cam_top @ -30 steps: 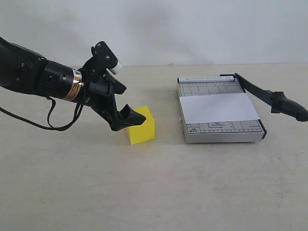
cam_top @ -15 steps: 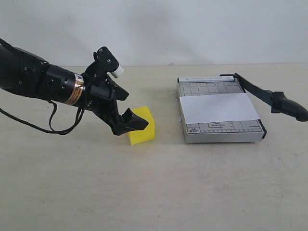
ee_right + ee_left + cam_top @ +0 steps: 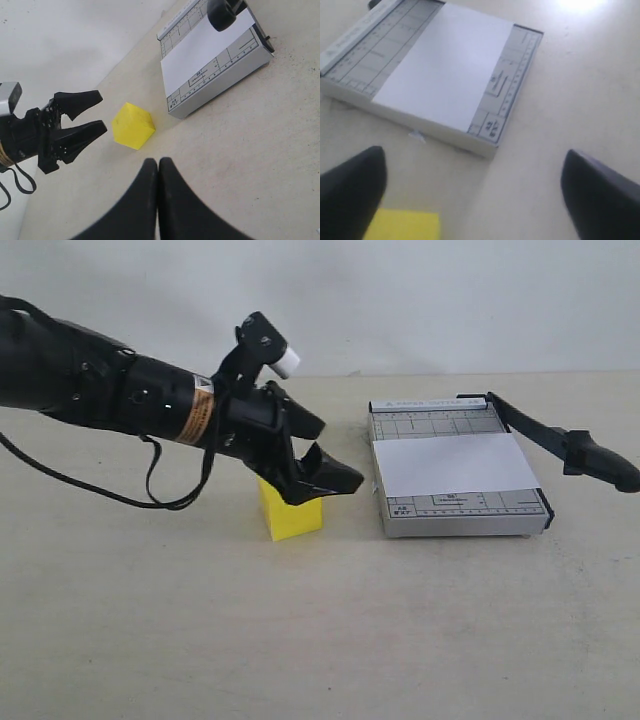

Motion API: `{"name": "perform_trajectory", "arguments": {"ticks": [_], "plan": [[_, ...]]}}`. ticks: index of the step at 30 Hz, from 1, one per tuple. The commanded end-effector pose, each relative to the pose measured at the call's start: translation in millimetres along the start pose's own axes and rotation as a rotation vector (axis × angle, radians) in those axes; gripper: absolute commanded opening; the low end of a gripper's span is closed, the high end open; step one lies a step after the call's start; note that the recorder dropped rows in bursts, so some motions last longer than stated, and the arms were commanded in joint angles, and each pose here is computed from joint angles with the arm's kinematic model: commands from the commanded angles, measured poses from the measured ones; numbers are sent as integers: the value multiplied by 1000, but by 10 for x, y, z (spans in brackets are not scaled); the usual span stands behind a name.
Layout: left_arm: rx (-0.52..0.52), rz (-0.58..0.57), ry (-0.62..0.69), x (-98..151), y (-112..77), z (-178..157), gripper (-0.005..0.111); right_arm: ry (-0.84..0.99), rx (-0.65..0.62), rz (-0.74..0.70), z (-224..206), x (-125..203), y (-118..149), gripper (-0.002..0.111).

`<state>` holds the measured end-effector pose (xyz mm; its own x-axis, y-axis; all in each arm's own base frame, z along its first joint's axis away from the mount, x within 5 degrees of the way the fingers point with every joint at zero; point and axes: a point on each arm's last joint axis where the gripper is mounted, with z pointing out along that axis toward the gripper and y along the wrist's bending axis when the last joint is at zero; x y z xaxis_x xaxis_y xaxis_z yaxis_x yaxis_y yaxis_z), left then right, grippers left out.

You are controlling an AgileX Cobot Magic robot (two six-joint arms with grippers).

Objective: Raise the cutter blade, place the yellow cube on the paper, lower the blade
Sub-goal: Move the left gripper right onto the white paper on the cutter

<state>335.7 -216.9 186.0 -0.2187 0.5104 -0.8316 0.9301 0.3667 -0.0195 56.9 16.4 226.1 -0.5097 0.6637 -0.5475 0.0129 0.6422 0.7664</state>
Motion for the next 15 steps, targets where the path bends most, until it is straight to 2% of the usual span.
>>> {"name": "perform_trajectory", "arguments": {"ticks": [1, 2, 3, 6, 9, 11, 15], "plan": [[81, 71, -52, -304, -320, 143, 28, -5, -6, -13, -2, -1, -1, 0], [95, 87, -60, -356, -381, 173, 9, -5, -6, -13, -2, -1, -1, 0], [107, 122, -67, -402, -440, 199, 6, -5, -6, -13, -2, -1, -1, 0], [74, 191, -96, -520, -539, 284, 5, -4, -6, -11, -2, 1, -1, 0], [-32, 234, -96, -581, -555, 395, 5, -4, -4, -11, -2, 1, -3, 0], [-77, 235, -85, -573, -539, 511, 5, -4, 0, -11, -2, 1, -7, 0], [-83, 193, -69, -492, -468, 750, 5, -4, 2, -11, -2, 1, -9, 0]]}}
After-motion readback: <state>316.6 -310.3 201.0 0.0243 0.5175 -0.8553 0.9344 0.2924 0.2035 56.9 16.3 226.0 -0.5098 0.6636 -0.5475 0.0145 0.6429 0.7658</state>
